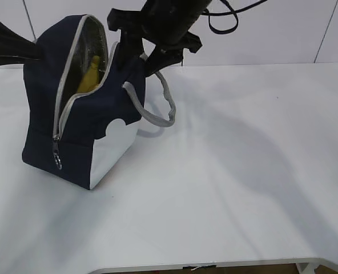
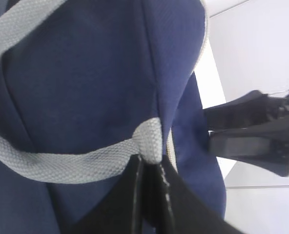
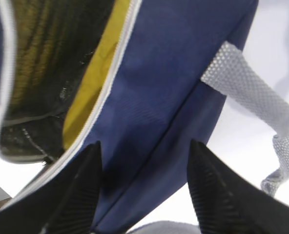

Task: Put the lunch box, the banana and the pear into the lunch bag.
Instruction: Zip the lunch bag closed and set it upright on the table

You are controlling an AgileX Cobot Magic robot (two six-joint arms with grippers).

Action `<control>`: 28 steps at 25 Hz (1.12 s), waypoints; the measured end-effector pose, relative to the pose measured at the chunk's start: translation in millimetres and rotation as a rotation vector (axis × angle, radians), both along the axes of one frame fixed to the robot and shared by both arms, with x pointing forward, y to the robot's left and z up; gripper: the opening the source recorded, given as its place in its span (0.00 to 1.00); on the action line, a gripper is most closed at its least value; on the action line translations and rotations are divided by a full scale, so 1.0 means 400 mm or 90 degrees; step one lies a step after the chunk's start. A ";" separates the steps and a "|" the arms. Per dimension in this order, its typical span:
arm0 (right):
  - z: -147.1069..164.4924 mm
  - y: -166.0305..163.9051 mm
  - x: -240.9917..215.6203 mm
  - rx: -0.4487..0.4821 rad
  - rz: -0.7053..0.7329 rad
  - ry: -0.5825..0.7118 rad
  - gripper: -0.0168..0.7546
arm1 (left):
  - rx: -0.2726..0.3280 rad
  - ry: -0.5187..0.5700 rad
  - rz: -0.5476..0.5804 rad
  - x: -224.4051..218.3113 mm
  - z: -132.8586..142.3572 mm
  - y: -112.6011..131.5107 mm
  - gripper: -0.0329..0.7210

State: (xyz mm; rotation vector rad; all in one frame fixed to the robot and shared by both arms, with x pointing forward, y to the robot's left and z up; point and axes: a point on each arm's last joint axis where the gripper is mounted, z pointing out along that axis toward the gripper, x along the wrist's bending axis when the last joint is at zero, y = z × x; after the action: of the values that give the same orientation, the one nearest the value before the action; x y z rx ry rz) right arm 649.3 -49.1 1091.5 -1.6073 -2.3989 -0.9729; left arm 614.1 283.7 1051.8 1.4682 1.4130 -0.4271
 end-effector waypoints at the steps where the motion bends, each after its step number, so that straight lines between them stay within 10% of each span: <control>1: -0.008 0.001 0.003 -0.001 -0.003 0.006 0.62 | 0.001 0.000 0.000 0.000 0.000 0.000 0.04; 8: -0.054 0.021 0.017 0.024 -0.006 0.044 0.59 | 0.003 0.001 -0.001 0.000 -0.001 0.000 0.04; 15: -0.057 0.015 0.020 -0.004 0.016 0.016 0.08 | 0.013 0.001 -0.006 -0.002 -0.004 0.001 0.04; 28: -0.072 -0.005 0.018 -0.113 0.156 -0.061 0.05 | 0.026 0.018 -0.019 -0.006 -0.010 -0.015 0.04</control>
State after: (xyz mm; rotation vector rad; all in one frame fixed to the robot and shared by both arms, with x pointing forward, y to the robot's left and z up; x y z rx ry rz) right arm 656.7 -51.1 1062.6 -1.2968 -2.7342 -0.8313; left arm 611.9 277.7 1047.9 1.5231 1.4310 -0.4406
